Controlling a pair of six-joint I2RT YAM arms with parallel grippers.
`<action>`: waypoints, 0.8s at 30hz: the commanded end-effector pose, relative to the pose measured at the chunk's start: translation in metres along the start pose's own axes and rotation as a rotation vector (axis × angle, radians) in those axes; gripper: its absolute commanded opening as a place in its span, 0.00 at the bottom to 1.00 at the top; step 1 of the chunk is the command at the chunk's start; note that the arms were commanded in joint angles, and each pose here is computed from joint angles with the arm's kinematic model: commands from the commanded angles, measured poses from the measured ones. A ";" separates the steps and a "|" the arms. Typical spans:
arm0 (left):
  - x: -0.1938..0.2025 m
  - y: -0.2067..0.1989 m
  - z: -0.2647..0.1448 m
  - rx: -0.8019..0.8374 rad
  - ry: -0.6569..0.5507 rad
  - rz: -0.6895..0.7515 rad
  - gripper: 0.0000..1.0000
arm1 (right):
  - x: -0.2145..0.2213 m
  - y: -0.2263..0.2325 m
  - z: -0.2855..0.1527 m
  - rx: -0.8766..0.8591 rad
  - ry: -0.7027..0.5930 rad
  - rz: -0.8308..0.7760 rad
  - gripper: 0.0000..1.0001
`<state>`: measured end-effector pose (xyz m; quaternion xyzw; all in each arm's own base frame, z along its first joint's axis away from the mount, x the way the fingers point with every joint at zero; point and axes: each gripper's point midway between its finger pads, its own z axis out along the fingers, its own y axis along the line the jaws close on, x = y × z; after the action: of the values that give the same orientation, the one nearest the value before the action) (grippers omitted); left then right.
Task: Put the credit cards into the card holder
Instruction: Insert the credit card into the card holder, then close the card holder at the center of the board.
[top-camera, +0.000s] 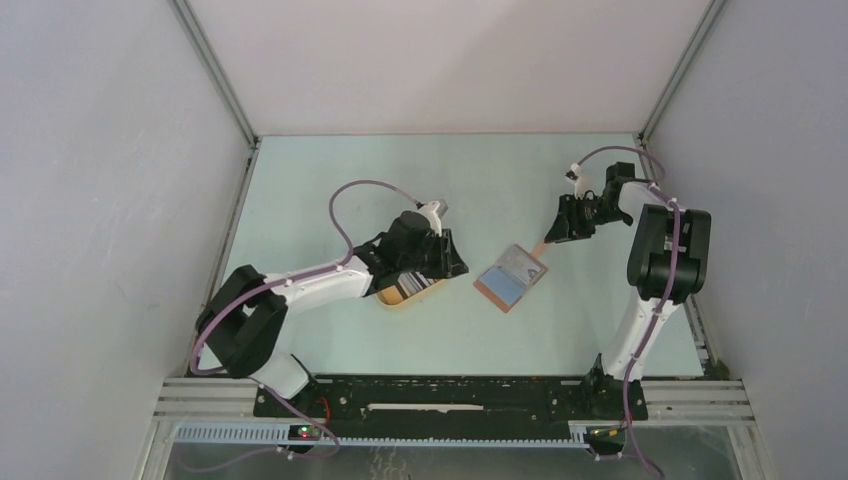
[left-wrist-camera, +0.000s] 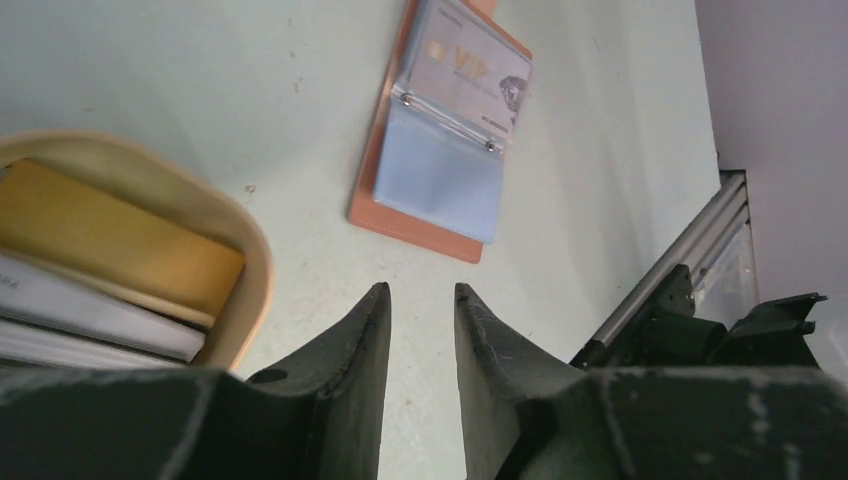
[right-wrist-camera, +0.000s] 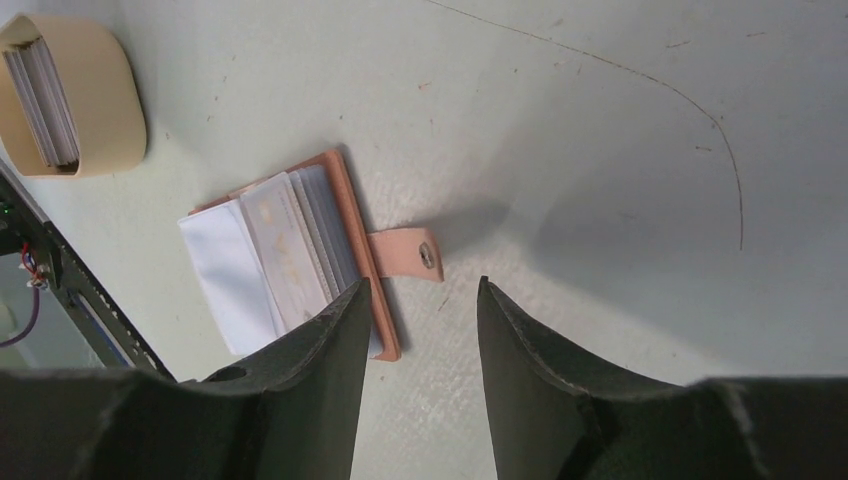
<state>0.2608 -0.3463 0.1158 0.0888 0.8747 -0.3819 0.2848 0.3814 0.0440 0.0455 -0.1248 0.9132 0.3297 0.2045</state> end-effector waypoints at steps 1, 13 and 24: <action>-0.028 -0.005 -0.023 -0.009 -0.146 0.078 0.35 | -0.004 0.001 0.005 -0.008 0.036 0.014 0.51; -0.034 0.004 -0.042 -0.054 -0.224 0.090 0.38 | -0.001 0.013 0.018 -0.063 0.090 -0.015 0.32; -0.032 0.008 -0.044 -0.062 -0.229 0.088 0.38 | -0.016 0.046 -0.008 -0.087 0.009 -0.165 0.00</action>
<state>0.2684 -0.3125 0.1421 0.0705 0.8550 -0.3504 0.3757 0.3751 0.0673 0.0506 -0.1725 0.9040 0.3490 0.1767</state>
